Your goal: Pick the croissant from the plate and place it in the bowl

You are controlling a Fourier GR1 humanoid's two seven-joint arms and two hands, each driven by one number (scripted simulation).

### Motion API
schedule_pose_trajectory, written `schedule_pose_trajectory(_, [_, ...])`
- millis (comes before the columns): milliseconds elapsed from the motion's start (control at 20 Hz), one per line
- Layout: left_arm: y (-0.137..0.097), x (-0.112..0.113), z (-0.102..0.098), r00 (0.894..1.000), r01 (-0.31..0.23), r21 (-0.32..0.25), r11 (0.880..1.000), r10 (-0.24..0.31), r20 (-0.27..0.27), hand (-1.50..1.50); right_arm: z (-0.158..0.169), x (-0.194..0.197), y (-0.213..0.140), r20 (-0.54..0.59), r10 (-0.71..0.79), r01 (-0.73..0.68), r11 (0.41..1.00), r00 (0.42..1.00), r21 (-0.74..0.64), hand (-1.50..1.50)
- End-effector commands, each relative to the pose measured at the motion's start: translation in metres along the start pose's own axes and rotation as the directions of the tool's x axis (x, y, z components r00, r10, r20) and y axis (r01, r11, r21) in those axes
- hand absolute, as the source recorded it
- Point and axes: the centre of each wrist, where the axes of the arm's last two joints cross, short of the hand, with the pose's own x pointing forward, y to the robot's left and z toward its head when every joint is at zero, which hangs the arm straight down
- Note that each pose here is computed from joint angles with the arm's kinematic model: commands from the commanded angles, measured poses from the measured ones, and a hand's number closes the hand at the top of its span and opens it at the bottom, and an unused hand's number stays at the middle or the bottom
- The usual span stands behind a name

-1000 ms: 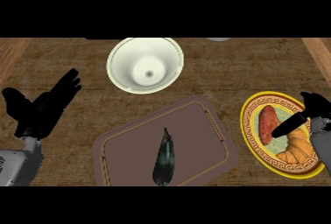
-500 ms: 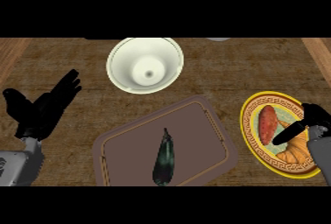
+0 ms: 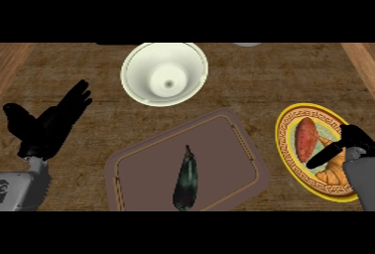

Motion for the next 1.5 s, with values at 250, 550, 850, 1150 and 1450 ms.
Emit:
schedule_pose_trajectory(250, [0.000, -0.009, 0.011, 1.000, -0.006, -0.001, 1.000, 0.006, -0.009, 0.00, -0.014, -0.009, 0.007, 0.012, 0.044, -0.043, 0.996, 0.999, -0.074, 1.50])
schedule_pose_trajectory(550, [0.016, -0.006, 0.016, 1.000, -0.001, -0.017, 1.000, 0.001, 0.000, 0.00, -0.022, -0.009, -0.013, 0.052, 0.021, -0.016, 0.995, 0.998, -0.095, 1.50])
schedule_pose_trajectory(850, [0.010, 0.008, 0.001, 1.000, 0.006, 0.020, 1.000, -0.006, -0.015, 0.00, 0.002, -0.006, -0.001, 0.095, 0.042, -0.031, 0.993, 0.995, -0.114, 1.50])
schedule_pose_trajectory(1150, [-0.007, 0.007, -0.002, 1.000, -0.006, -0.005, 1.000, 0.006, -0.002, 0.00, 0.080, 0.048, 0.077, 0.445, 0.182, -0.136, 0.982, 0.877, -0.134, 1.50])
schedule_pose_trajectory(1450, [-0.002, 0.010, -0.004, 1.000, 0.007, 0.017, 1.000, -0.007, -0.003, 0.00, 0.149, 0.037, 0.080, 0.623, 0.249, -0.126, 0.964, 0.741, -0.236, 1.50])
